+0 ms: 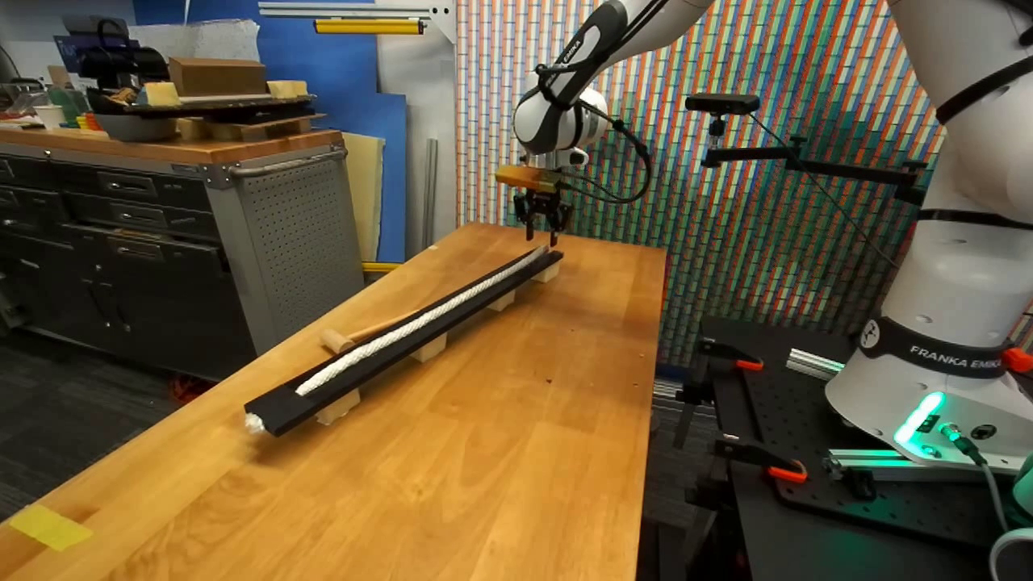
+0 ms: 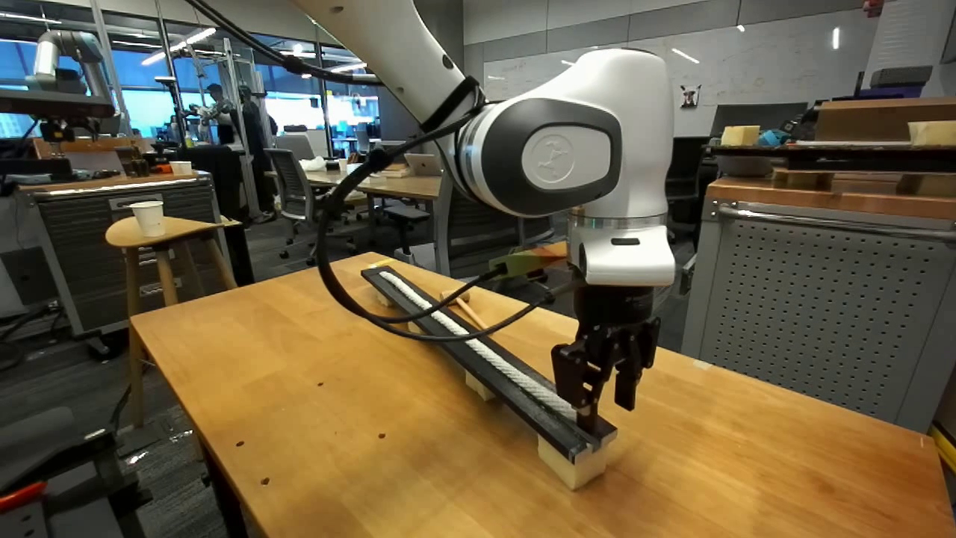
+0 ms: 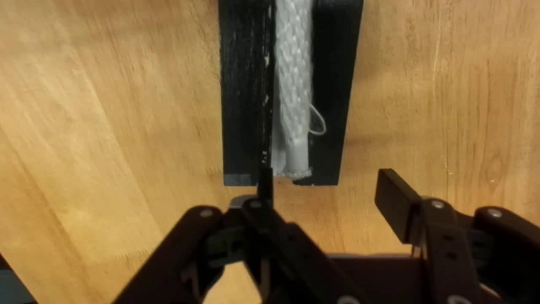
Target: Put the rope on the black thing
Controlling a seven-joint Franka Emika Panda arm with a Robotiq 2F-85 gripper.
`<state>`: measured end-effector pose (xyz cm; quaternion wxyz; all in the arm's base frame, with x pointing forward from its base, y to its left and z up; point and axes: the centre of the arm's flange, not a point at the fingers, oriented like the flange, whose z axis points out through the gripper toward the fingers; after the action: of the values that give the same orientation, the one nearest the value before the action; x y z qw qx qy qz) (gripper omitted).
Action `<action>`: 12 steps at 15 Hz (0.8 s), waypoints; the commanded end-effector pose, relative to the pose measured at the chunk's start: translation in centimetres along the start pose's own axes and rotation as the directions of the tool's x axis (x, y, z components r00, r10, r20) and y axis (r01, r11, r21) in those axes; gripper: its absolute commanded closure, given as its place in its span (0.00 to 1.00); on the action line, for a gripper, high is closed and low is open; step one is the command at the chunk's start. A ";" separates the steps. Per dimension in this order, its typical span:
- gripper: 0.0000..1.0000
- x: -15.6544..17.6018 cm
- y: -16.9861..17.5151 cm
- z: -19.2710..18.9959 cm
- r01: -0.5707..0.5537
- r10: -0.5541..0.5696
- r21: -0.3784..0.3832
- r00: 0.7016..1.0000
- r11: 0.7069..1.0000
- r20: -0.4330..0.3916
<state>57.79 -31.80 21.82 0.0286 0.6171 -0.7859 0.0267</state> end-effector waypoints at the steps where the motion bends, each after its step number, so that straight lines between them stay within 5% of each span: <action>1: 0.21 0.8 0.0 -0.3 0.021 -0.021 0.027 1.000 0.999 -0.021; 3: 0.22 0.8 0.0 -0.3 0.026 -0.026 0.029 0.999 0.999 -0.020; 9: 0.00 -0.1 0.1 -0.7 0.054 -0.053 0.034 0.998 0.998 -0.016; 12: 0.00 -0.8 0.1 -1.1 0.060 -0.060 0.033 0.998 0.998 -0.010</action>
<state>58.03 -31.66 21.95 0.0265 0.6314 -0.7743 0.0333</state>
